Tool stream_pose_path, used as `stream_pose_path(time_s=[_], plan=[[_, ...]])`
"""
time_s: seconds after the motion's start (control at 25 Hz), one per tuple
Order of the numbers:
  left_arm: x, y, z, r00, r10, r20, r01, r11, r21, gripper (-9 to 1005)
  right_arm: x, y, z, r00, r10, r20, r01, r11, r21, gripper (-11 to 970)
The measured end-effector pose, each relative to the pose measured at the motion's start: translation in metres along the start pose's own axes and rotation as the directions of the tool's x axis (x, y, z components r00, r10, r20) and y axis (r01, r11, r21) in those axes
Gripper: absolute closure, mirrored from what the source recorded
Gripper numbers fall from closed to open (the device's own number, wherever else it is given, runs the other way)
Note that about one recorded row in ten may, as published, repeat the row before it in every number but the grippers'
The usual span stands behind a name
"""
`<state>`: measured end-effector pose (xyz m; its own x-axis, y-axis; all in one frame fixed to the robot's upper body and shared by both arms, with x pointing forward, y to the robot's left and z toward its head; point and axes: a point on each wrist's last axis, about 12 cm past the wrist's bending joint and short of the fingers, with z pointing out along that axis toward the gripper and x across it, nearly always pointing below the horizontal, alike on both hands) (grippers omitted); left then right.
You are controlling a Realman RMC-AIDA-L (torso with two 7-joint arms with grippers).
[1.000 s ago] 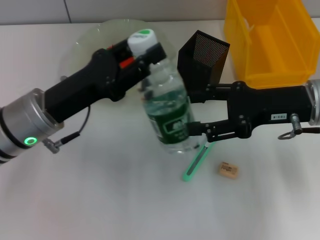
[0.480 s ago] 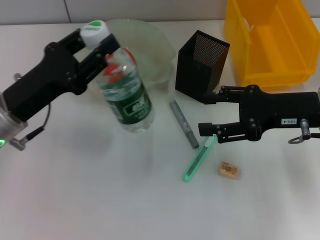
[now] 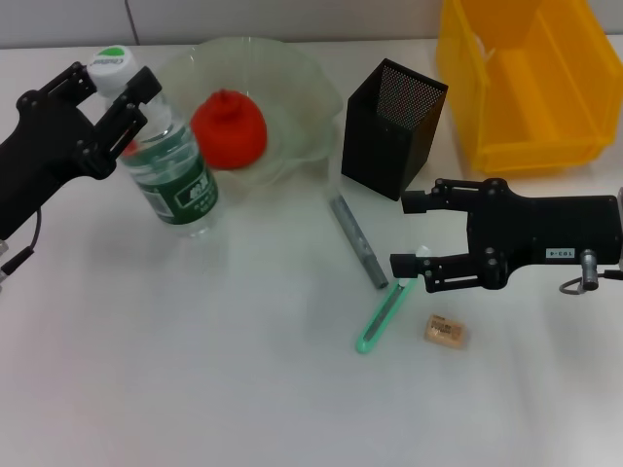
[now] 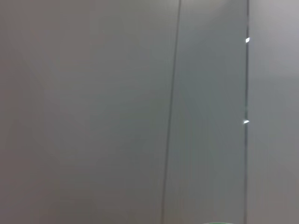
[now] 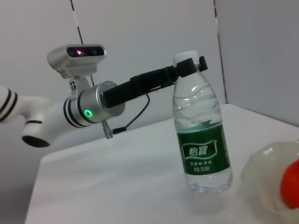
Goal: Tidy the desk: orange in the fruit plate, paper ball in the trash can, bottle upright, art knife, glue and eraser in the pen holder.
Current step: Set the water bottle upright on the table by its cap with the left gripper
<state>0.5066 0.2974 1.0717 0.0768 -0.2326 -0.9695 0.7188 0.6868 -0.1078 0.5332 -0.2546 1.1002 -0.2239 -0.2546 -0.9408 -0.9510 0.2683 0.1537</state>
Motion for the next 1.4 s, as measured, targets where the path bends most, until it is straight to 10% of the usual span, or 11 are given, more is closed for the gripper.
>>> stream_pose_path(time_s=[1.4], plan=[[0.025,0.010,-0.006,0.981,0.121,-0.154,-0.144,0.978,-0.149,540,0.026,0.001,0.014,0.997,-0.079,0.000,0.079,0.996,0.043,120]])
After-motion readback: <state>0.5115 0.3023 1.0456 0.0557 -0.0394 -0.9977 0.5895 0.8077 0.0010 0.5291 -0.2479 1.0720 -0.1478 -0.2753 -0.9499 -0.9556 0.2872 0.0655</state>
